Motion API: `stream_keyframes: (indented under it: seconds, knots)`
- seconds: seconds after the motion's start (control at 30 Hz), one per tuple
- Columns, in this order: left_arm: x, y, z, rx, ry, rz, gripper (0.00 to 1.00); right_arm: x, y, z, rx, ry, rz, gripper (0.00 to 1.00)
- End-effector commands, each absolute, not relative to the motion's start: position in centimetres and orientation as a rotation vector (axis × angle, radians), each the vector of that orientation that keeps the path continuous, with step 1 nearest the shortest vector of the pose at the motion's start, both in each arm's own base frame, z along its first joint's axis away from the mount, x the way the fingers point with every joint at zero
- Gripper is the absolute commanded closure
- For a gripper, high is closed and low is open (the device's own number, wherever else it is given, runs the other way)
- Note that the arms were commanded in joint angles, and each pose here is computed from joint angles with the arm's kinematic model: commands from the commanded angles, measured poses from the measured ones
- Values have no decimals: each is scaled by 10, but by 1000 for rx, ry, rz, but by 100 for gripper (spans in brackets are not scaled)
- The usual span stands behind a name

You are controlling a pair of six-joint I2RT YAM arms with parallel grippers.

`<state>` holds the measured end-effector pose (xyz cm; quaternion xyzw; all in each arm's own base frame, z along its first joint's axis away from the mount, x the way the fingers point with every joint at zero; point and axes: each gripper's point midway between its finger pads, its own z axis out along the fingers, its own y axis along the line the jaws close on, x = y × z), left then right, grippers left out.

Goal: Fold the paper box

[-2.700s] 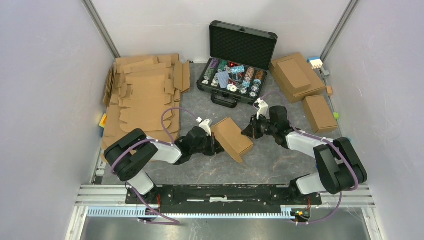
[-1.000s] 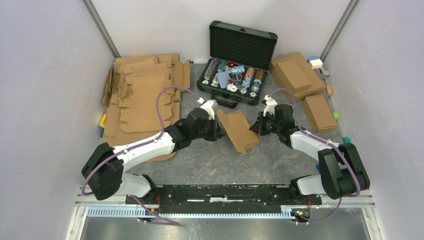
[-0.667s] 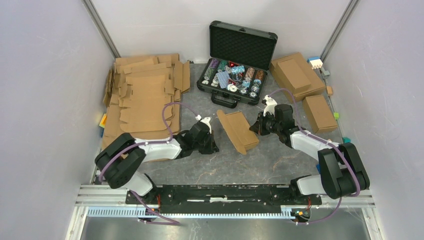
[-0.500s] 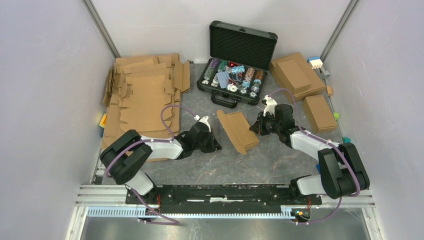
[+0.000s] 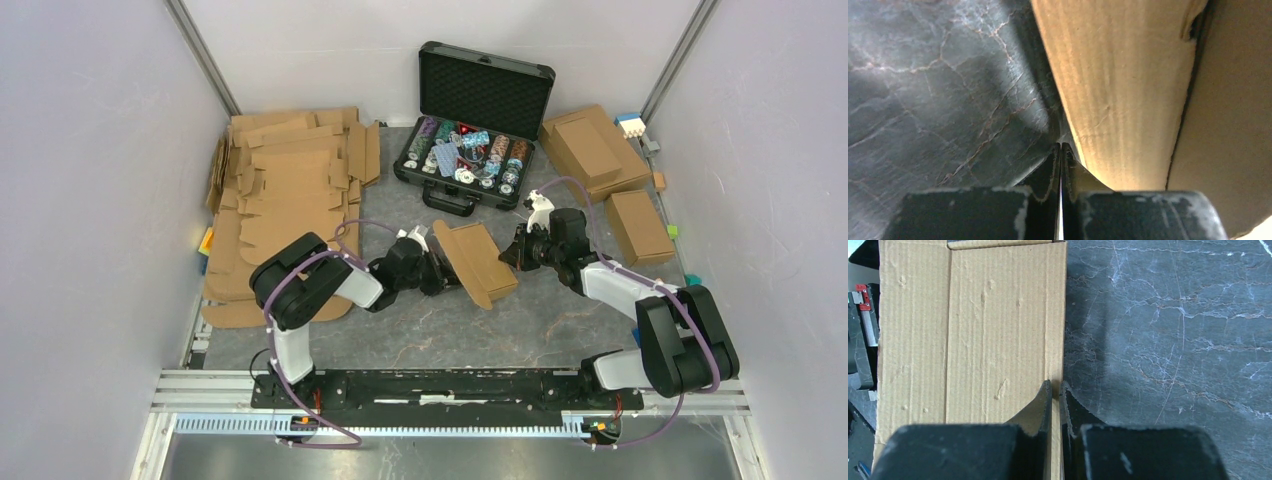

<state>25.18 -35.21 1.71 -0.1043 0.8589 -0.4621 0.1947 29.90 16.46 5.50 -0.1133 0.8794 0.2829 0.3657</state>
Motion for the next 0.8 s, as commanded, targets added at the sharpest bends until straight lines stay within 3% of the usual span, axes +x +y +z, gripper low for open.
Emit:
stream_keyframes:
  seconds: [0.0, 0.13, 0.27, 0.47, 0.77]
  knots:
    - [262, -366, 39, -248, 2343, -1364, 98, 264, 146, 13, -289, 2467, 654, 93]
    - [268, -361, 58, -174, 2300, -1305, 98, 265, 148, 16, -299, 2450, 666, 92]
    - [268, -378, 82, -62, 2244, -1401, 98, 265, 152, 22, -302, 2429, 694, 90]
    - [274, -382, 95, 4, 2209, -1386, 98, 273, 145, 43, -283, 2374, 629, 70]
    - [267, -387, 92, 89, 2258, -1381, 98, 274, 147, 44, -318, 2378, 609, 68]
